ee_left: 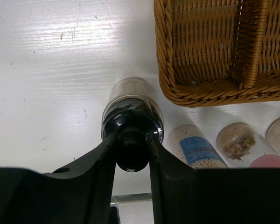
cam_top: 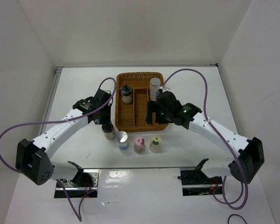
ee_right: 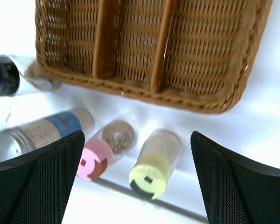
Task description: Organize the condiment bottles
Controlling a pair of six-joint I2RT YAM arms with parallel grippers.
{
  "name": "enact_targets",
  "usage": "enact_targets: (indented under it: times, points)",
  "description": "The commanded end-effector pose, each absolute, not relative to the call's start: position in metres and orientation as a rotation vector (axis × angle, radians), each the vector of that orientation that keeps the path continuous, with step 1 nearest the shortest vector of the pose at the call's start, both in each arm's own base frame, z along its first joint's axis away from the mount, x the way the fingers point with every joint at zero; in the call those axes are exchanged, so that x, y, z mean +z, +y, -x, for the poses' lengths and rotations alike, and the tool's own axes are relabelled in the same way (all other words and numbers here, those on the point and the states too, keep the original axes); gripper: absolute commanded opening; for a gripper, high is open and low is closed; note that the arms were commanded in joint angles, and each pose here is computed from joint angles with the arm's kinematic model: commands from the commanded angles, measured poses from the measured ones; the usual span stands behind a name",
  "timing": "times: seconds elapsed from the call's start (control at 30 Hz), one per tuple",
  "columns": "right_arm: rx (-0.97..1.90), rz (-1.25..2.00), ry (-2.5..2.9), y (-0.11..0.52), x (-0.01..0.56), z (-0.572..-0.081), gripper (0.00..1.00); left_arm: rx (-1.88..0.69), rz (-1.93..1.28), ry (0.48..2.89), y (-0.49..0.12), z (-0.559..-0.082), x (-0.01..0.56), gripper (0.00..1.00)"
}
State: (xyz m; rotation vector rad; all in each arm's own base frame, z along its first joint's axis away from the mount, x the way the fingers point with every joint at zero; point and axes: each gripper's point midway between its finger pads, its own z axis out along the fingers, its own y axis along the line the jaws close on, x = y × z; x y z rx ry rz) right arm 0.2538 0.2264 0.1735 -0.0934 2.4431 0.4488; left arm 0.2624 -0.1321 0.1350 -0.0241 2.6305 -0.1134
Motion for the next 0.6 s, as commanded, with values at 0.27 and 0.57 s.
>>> enact_targets:
  times: [0.27, 0.57]
  points:
    - [0.384, 0.015, 2.61, 0.221, 0.153, -0.215, 0.98, -0.1, 0.025, 2.617, -0.134, -0.266, 0.148, 0.22]
    - [0.382, 0.041, 2.691, 0.225, 0.137, -0.189, 0.96, -0.044, 0.047, 2.538, -0.126, -0.277, 0.194, 0.17]
